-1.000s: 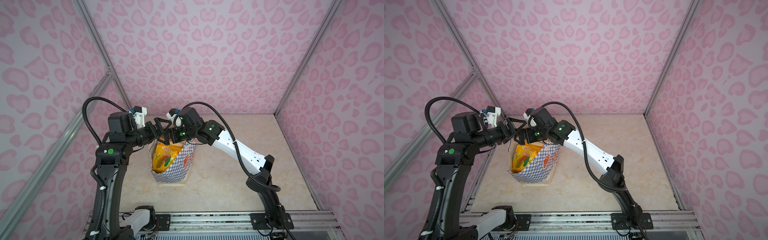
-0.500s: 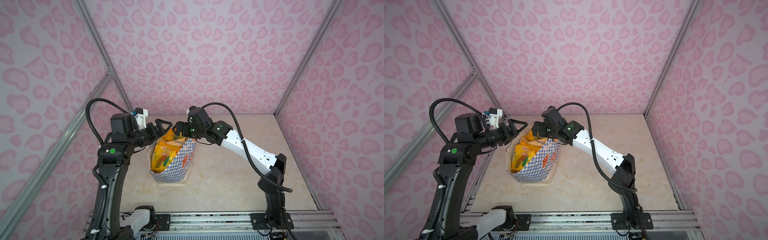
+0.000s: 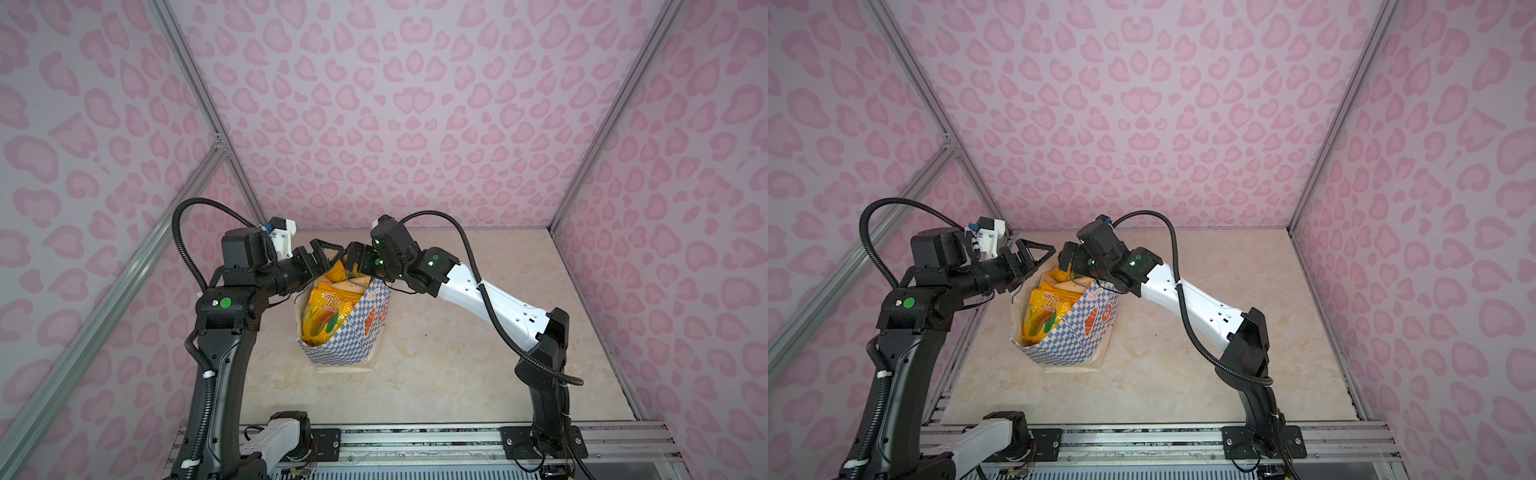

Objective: Place the snacks into the paper bag

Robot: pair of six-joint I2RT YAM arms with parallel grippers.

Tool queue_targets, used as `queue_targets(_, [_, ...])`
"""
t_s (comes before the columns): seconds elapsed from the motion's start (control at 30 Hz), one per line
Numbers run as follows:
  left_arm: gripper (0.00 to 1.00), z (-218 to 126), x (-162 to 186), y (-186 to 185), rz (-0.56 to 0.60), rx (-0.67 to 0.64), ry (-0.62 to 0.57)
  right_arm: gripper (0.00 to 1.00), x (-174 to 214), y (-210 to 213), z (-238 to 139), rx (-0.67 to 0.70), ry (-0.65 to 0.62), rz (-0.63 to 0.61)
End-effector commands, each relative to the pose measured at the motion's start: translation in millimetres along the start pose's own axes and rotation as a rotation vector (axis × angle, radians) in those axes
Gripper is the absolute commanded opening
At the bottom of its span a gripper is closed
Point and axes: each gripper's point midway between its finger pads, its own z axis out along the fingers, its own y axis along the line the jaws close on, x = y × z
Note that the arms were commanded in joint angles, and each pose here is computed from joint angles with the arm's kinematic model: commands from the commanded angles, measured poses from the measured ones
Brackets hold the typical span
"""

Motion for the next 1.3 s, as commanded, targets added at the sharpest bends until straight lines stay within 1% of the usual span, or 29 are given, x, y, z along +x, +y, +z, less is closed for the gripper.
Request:
queue_targets(0.0, [0.98, -1.6, -3.0, -2.6, 0.030, 0.007, -0.017, 0.99, -5.6, -8.9, 10.5, 0.020, -0.023, 0.041])
queue_targets(0.13, [0.98, -1.9, -2.3, -2.4, 0.028, 0.006, -0.016, 0.99, -10.1, -18.1, 17.8, 0.040, -0.038, 0.066])
queue_targets(0.23, [0.98, -1.4, -2.4, -2.1, 0.026, 0.007, -0.016, 0.99, -19.1, -23.3, 16.2, 0.074, -0.092, 0.051])
queue_targets(0.47, [0.98, 5.6, -1.6, 3.0, 0.007, 0.010, -0.005, 0.99, -31.7, -26.9, 29.6, 0.062, -0.156, 0.058])
queue_targets(0.6, [0.98, 7.2, -2.4, 3.7, 0.003, 0.010, -0.005, 0.99, -37.9, -19.5, 37.4, -0.008, -0.198, 0.074])
queue_targets(0.8, [0.98, 9.2, -3.3, 4.2, -0.001, 0.015, -0.006, 0.99, -53.4, -1.2, 36.1, -0.143, -0.310, 0.106])
queue_targets(0.87, [0.98, 10.6, -2.8, 5.5, -0.005, 0.013, -0.002, 0.99, -54.7, 10.4, 37.5, -0.230, -0.314, 0.128])
queue_targets(1.0, [0.98, 10.7, -3.0, 5.1, -0.003, 0.016, -0.002, 0.99, -54.2, 30.5, 36.3, -0.314, -0.311, 0.104])
queue_targets(1.27, [0.98, 13.1, -4.1, 5.2, -0.007, 0.021, 0.001, 0.99, -64.7, 26.6, 52.9, -0.342, -0.282, 0.113])
